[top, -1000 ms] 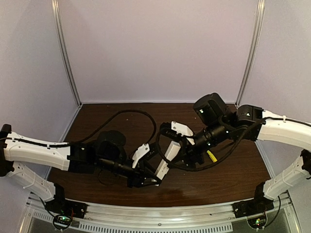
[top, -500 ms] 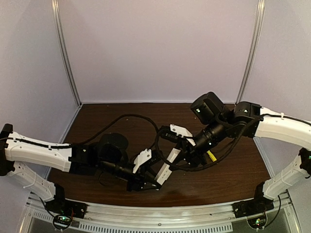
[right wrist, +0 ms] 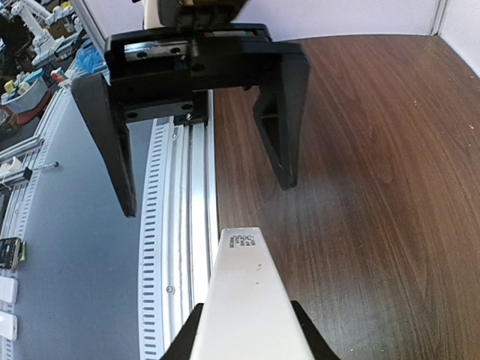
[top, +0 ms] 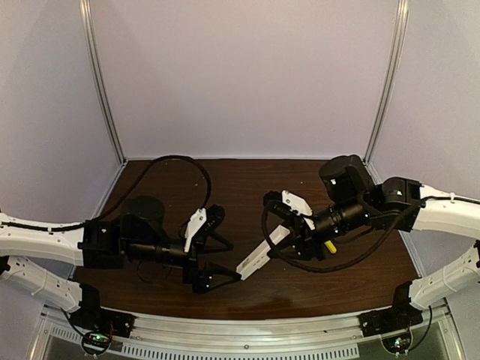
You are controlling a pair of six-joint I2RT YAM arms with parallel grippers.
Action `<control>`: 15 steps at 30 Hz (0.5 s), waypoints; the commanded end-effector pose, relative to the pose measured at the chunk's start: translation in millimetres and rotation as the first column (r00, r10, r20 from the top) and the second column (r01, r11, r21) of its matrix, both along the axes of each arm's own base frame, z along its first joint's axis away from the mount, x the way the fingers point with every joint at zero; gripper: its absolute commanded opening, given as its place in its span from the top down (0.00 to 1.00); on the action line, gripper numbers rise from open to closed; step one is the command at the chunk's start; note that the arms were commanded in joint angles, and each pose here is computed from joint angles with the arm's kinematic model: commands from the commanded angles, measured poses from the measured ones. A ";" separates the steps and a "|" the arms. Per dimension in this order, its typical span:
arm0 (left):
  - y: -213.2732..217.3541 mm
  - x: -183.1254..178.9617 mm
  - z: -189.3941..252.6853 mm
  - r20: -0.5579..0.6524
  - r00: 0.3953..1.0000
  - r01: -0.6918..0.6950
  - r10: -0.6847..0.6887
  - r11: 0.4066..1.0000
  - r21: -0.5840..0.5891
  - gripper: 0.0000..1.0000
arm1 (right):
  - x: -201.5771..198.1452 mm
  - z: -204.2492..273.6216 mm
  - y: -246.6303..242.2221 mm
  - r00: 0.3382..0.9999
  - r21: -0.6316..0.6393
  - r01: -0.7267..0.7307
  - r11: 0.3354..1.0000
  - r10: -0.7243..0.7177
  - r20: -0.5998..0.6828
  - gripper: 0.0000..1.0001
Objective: Unload the batteries from the remote control
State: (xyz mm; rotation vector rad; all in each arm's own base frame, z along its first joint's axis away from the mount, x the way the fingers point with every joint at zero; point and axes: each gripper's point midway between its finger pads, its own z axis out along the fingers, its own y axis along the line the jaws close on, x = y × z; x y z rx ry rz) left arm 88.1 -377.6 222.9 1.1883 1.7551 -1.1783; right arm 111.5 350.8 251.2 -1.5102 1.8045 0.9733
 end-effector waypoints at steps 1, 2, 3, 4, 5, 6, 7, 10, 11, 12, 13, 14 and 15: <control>13.9 6.9 26.0 0.058 0.996 -0.056 0.064 0.990 -0.129 0.03 | 19.7 40.6 -0.4 0.986 0.228 0.150 0.962 -0.163 0.038 1.00; 17.5 9.4 29.1 0.064 0.994 -0.076 0.086 0.987 -0.142 0.03 | 20.1 39.3 -1.0 0.984 0.254 0.163 0.953 -0.176 0.029 1.00; 21.1 12.6 31.6 0.061 0.992 -0.103 0.114 0.983 -0.151 0.03 | 17.0 45.3 -3.2 0.985 0.304 0.155 0.940 -0.171 0.029 1.00; 24.5 15.9 33.9 0.056 0.988 -0.131 0.141 0.978 -0.160 0.03 | 14.0 45.5 -4.8 0.986 0.335 0.144 0.931 -0.164 0.032 1.00; 27.7 19.5 35.9 0.050 0.985 -0.158 0.168 0.973 -0.167 0.02 | 12.0 44.7 -6.4 0.987 0.360 0.136 0.923 -0.160 0.035 1.00; 30.1 21.4 37.7 0.042 0.982 -0.176 0.186 0.969 -0.174 0.03 | 10.6 43.9 -8.7 0.986 0.385 0.133 0.913 -0.160 0.039 1.00; 32.1 22.8 39.6 0.036 0.980 -0.188 0.198 0.965 -0.181 0.03 | 10.1 45.7 -10.1 0.985 0.419 0.129 0.899 -0.164 0.049 1.00; 36.3 23.9 44.7 0.023 0.976 -0.206 0.216 0.956 -0.208 0.08 | 1.1 51.6 -12.0 0.989 0.504 0.070 0.861 -0.127 0.079 1.00; 38.0 24.0 46.8 0.019 0.975 -0.211 0.220 0.952 -0.221 0.09 | -3.5 55.0 -12.0 0.990 0.532 0.041 0.846 -0.105 0.091 1.00; 40.0 23.7 47.9 0.011 0.975 -0.215 0.223 0.949 -0.231 0.09 | -7.4 57.5 -12.8 0.991 0.556 0.018 0.831 -0.089 0.100 1.00; 42.0 23.2 50.2 0.005 0.974 -0.218 0.226 0.945 -0.244 0.09 | -10.1 60.8 -13.3 0.991 0.580 0.000 0.815 -0.078 0.111 1.00; 44.2 23.0 52.2 -0.001 0.973 -0.222 0.229 0.941 -0.255 0.10 | -11.6 61.9 -13.7 0.990 0.594 -0.011 0.804 -0.073 0.118 1.00; 46.2 22.2 53.8 -0.007 0.973 -0.223 0.229 0.939 -0.263 0.10 | -12.3 64.1 -13.7 0.990 0.609 -0.019 0.793 -0.072 0.124 1.00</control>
